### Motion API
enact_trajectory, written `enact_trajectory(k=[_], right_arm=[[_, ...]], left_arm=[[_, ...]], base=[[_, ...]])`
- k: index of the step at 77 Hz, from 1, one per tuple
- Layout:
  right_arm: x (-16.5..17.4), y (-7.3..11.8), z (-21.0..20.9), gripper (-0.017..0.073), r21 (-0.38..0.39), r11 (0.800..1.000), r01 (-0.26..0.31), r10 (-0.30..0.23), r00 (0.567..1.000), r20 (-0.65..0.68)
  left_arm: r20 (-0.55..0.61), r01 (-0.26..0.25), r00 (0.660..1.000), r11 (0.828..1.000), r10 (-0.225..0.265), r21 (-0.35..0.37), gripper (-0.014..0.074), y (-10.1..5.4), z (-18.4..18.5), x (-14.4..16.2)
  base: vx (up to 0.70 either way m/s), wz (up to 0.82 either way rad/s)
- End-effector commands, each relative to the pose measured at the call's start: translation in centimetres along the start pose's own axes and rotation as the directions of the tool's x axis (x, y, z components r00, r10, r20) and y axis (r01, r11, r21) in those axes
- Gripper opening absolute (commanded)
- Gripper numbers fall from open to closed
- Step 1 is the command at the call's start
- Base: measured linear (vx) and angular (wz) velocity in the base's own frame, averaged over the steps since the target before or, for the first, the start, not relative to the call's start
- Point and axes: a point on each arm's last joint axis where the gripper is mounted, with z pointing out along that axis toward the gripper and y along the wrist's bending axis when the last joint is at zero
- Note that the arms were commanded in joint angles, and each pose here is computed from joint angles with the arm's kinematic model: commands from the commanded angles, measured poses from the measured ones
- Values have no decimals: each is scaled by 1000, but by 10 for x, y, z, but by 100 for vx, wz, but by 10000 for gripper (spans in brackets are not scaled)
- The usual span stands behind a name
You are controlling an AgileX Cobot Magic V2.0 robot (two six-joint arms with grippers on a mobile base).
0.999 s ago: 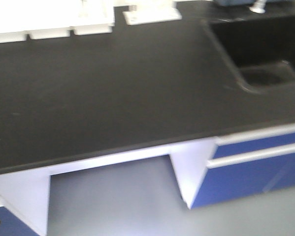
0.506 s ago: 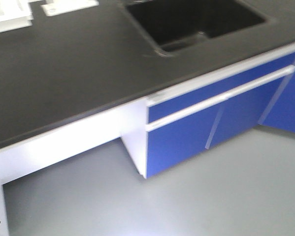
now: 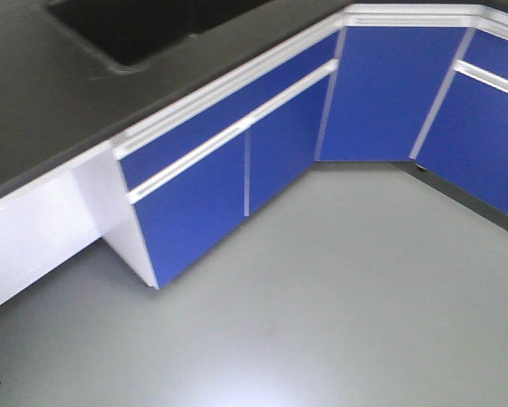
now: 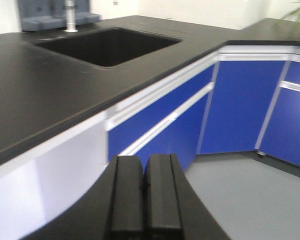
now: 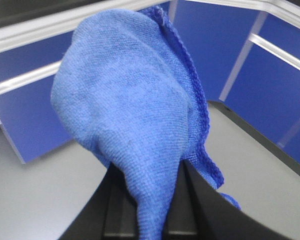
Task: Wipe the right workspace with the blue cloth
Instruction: 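Hold the cloth in the right gripper while the base turns away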
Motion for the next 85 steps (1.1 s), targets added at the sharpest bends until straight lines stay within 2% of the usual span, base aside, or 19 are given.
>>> enact_trajectory(k=[1, 85], right_arm=[[-13, -2, -4, -4, 17, 1000, 9, -11, 995, 95], [-13, -2, -4, -4, 17, 1000, 9, -11, 995, 95]], left_arm=[[105, 2, 994, 1000, -2, 9, -6, -1, -3, -15], [105, 2, 994, 1000, -2, 9, -6, -1, -3, -15]], base=[[-17, -66], [-12, -74]])
